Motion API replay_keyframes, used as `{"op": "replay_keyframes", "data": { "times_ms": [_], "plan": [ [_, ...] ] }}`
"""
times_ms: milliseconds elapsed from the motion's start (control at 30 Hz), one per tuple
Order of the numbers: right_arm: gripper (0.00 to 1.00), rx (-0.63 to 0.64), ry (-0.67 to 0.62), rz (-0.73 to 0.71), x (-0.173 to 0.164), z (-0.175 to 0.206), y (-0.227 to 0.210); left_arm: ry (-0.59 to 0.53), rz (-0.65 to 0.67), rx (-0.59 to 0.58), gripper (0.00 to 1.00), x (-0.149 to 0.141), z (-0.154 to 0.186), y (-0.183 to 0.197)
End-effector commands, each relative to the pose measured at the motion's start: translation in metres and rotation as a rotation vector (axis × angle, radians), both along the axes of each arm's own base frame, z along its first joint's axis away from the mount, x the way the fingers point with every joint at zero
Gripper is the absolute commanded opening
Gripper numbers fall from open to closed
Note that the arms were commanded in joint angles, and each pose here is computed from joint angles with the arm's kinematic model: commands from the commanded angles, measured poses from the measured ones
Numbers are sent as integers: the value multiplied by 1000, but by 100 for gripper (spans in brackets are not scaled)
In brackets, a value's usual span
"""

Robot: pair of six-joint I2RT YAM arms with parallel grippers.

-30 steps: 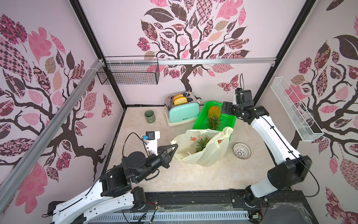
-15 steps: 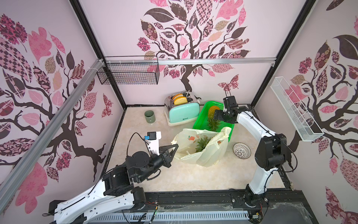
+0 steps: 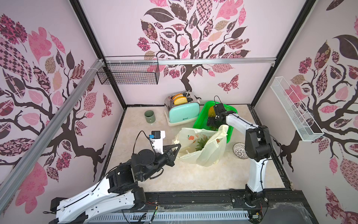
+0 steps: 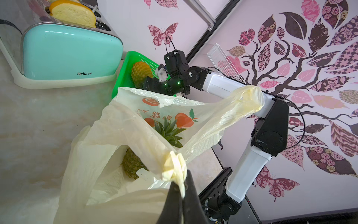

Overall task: Place the pineapple into a plastic bag & tie a knot
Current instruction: Pick up the pineapple from the basket.

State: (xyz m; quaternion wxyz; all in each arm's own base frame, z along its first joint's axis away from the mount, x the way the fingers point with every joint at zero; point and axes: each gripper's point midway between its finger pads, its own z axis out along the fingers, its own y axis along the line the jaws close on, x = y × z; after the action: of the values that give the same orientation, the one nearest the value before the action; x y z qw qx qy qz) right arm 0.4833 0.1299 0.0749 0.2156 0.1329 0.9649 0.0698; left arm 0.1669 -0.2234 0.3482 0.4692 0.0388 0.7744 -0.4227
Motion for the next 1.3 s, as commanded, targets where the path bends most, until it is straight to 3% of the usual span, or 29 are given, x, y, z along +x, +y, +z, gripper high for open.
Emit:
{"op": "replay_keyframes", "data": {
  "times_ms": [0,133,367,567,700,800,1267],
  "plan": [
    [99,18,-45,-26,19,5,3,-16,-10,-21,0,-1,11,1],
    [96,22,-39,-16,27,-4,8,-18,-12,-27,0,-2,13,1],
    [76,15,-22,-6,30,-20,8,-27,-18,-33,0,-3,16,0],
    [43,14,-20,7,29,-23,8,-34,-21,-35,0,-3,17,1],
    [14,16,-59,7,29,-5,4,-37,-18,-36,0,-3,17,1],
    [1,27,-95,5,30,14,0,-36,-24,-33,0,-3,16,0],
    [0,119,-306,15,26,133,-20,-28,-16,-29,0,-2,14,0]
  ]
}}
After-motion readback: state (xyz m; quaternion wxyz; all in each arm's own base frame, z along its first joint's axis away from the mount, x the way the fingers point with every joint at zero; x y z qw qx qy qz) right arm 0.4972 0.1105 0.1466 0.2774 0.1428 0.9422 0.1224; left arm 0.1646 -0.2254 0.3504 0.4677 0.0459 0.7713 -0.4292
